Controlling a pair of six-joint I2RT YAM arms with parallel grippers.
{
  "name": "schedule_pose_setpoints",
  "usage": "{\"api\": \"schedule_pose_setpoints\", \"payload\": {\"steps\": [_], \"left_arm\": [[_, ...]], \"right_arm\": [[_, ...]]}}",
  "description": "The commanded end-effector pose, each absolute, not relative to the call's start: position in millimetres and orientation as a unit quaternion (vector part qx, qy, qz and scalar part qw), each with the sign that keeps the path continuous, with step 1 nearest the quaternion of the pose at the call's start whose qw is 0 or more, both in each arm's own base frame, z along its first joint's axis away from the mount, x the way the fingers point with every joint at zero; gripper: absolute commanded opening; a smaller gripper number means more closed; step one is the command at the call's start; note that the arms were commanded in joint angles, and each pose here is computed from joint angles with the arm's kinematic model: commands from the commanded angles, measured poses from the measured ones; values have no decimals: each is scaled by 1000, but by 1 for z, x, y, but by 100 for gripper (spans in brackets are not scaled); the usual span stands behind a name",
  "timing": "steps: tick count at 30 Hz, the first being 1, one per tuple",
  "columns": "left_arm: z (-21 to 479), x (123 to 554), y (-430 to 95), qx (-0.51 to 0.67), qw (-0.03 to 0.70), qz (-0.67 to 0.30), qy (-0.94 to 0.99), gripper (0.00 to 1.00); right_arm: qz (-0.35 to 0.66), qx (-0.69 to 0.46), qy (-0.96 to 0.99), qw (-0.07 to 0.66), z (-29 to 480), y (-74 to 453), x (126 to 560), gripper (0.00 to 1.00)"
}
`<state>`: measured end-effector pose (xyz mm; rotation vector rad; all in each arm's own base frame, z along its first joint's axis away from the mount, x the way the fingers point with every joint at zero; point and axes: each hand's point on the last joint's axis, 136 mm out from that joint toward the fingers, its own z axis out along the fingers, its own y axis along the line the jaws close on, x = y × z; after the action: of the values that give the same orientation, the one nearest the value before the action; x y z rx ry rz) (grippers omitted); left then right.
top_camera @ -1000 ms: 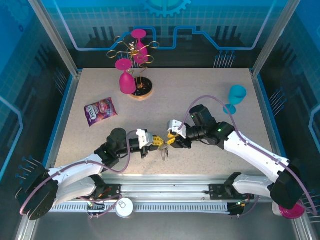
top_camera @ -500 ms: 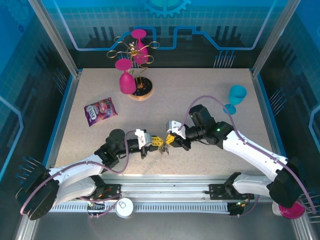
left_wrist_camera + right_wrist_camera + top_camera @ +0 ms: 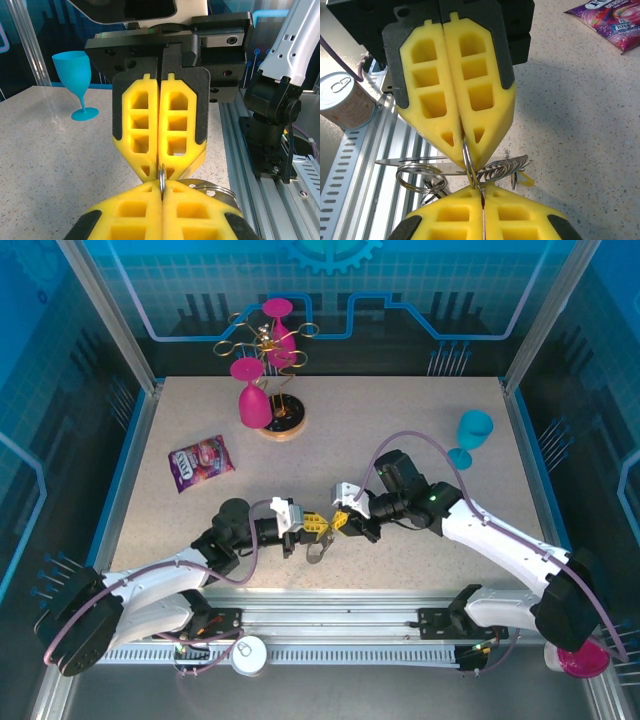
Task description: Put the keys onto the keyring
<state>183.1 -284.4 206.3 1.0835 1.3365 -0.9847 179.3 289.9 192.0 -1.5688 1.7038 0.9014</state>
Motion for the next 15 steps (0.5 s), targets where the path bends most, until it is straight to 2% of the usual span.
{"api": "schedule_pose_setpoints", "payload": {"steps": [1, 6, 10, 15], "left_arm": [[230, 175, -287, 464, 572, -434, 518, 0], [227, 174, -287, 462, 570, -437, 520, 0], [231, 174, -287, 456, 576, -442, 515, 0], [236, 174, -287, 450, 581, -450, 508, 0]], "right_arm": [[364, -590, 631, 349, 207, 298, 181, 10], [362, -579, 639, 356, 200, 291, 184, 12], [368, -573, 639, 357, 199, 292, 185, 20], [388, -566, 631, 362, 202, 296, 183, 22]]}}
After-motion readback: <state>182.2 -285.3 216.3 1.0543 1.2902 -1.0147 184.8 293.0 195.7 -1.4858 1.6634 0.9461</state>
